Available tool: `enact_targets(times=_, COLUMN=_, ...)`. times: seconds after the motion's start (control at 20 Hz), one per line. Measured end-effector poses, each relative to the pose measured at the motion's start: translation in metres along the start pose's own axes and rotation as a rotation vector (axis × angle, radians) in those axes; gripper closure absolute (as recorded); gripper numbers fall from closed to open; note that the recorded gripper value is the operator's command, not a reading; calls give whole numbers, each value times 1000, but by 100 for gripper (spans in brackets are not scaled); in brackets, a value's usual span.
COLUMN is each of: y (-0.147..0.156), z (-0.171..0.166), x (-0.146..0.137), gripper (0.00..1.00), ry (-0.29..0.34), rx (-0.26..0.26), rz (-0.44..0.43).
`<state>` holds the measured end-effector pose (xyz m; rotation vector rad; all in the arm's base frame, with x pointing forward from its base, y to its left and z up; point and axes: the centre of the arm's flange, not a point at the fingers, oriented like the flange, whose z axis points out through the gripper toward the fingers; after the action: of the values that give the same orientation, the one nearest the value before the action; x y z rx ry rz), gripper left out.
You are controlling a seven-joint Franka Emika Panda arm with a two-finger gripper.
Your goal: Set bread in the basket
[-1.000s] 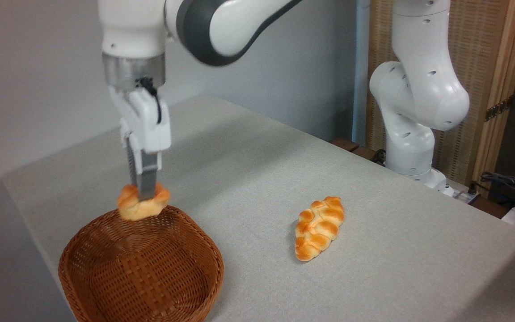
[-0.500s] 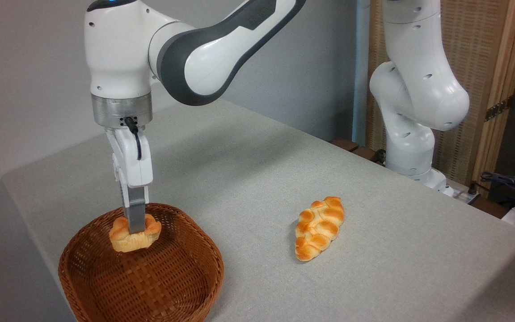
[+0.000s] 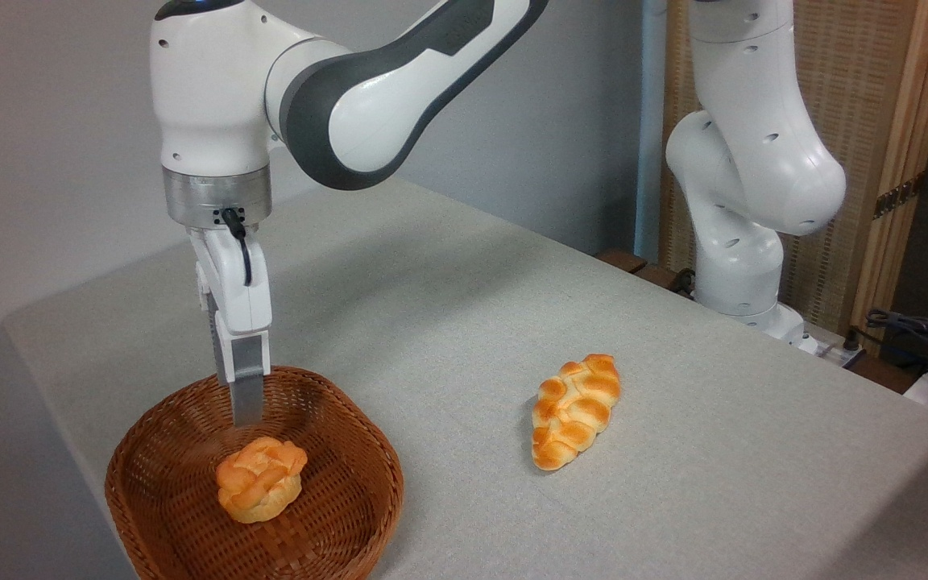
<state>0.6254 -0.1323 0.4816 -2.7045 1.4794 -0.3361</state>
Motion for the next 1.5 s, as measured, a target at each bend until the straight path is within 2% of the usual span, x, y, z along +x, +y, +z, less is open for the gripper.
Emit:
enact_targets(times=0.25, y=-2, z=-16, x=1, gripper=0, ry=31, rx=0, rz=-35)
enact_targets(times=0.5, y=0, z=-71, x=-28, gripper=0, ry=-15, rx=-56, rz=-115)
enact_targets(times=0.65, y=5, z=-109, x=-53, gripper=0, ry=-44, rx=-90, rz=-145)
enact_targets(times=0.9, y=14, z=-152, x=-73, gripper=0, ry=-102, rx=-146, rz=-168)
enact_targets(times=1.15, y=4, z=-159, x=-84, gripper=0, ry=-122, rx=-137, rz=-194)
enact_targets(times=1.5, y=2, z=-159, x=-86, gripper=0, ry=-130, rx=-130, rz=-195)
